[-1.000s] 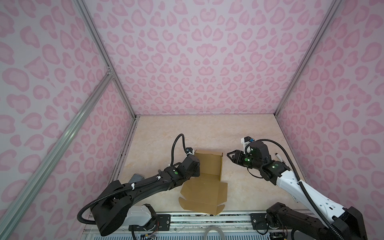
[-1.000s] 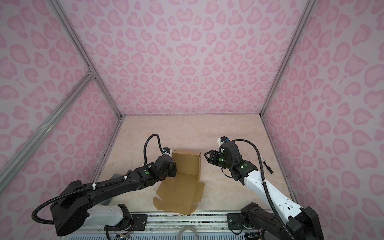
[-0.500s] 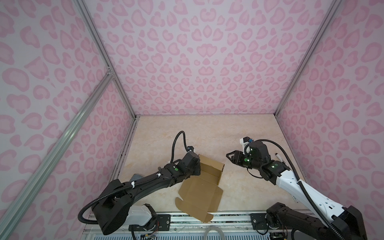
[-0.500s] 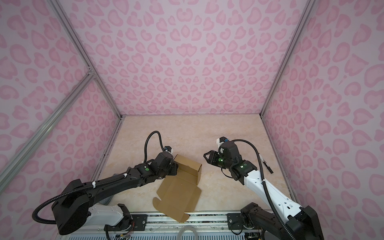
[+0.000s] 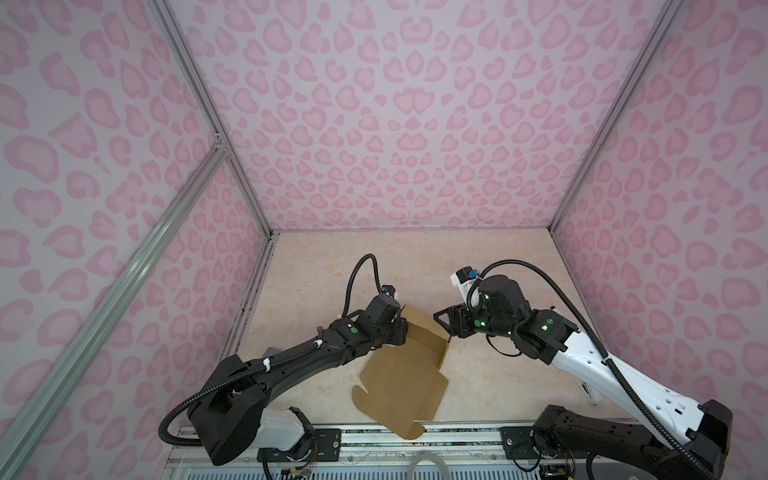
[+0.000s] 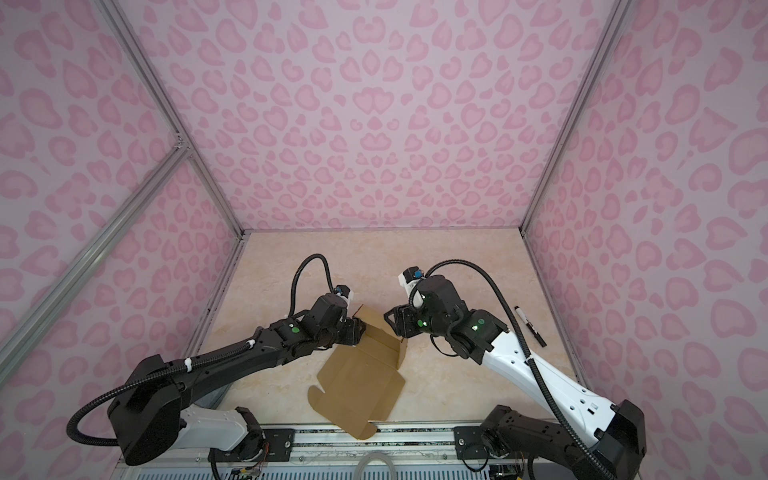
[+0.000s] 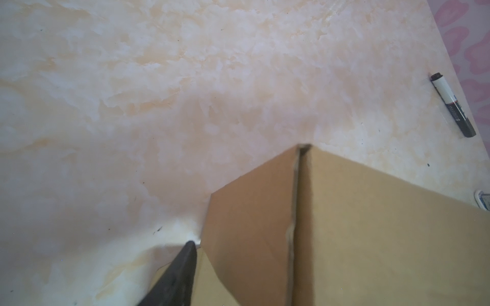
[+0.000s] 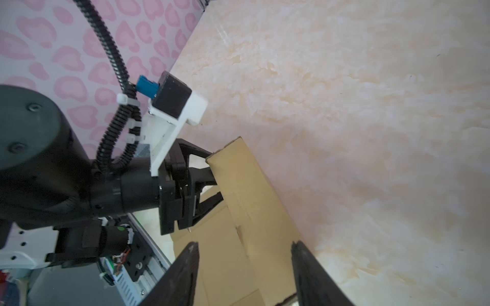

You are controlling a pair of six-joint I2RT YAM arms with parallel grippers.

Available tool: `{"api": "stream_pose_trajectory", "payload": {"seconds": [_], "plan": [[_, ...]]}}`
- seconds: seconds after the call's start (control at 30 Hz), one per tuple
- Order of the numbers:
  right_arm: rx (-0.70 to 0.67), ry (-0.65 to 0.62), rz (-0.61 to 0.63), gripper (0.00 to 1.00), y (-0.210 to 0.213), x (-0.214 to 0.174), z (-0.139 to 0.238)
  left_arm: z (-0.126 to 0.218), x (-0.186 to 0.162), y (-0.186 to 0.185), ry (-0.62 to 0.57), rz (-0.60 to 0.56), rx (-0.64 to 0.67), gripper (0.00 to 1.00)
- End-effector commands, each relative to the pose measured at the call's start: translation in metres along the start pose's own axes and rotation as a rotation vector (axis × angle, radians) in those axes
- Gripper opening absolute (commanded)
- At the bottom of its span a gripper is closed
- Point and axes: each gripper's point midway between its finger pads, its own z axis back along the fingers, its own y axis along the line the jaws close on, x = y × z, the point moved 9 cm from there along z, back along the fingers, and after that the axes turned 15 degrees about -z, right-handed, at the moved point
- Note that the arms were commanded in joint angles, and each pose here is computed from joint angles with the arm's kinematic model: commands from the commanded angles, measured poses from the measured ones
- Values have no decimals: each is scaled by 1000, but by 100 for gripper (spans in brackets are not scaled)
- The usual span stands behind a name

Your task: Fold the paper box

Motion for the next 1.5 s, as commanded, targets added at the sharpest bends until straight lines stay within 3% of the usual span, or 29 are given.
{"api": "stream_pose_trajectory", "payload": {"seconds": [0.0, 0.07, 0.1, 0.13, 0.53, 0.9, 1.13, 1.47], "plan": [[-149, 28, 137, 59, -6, -10, 0, 10, 6, 2, -34, -22, 6, 65], [-177, 38, 176, 59, -3, -13, -2, 15, 5, 4, -45, -19, 17, 72], [-195, 37, 208, 59, 1, -15, -2, 17, 4, 5, -49, -20, 18, 84], [-214, 37, 235, 60, 3, -16, -2, 20, 3, 6, -56, -21, 24, 86], [-356, 46, 500, 63, 37, -31, -16, 62, -4, 23, -186, -46, 141, 87], [-490, 117, 699, 65, 50, -47, -36, 83, -20, 48, -245, 34, 234, 89], [-650, 150, 777, 57, 48, -52, -55, 81, -24, 51, -231, 39, 246, 89], [-703, 145, 806, 43, 44, -54, -66, 79, -29, 52, -218, 40, 259, 89]]}}
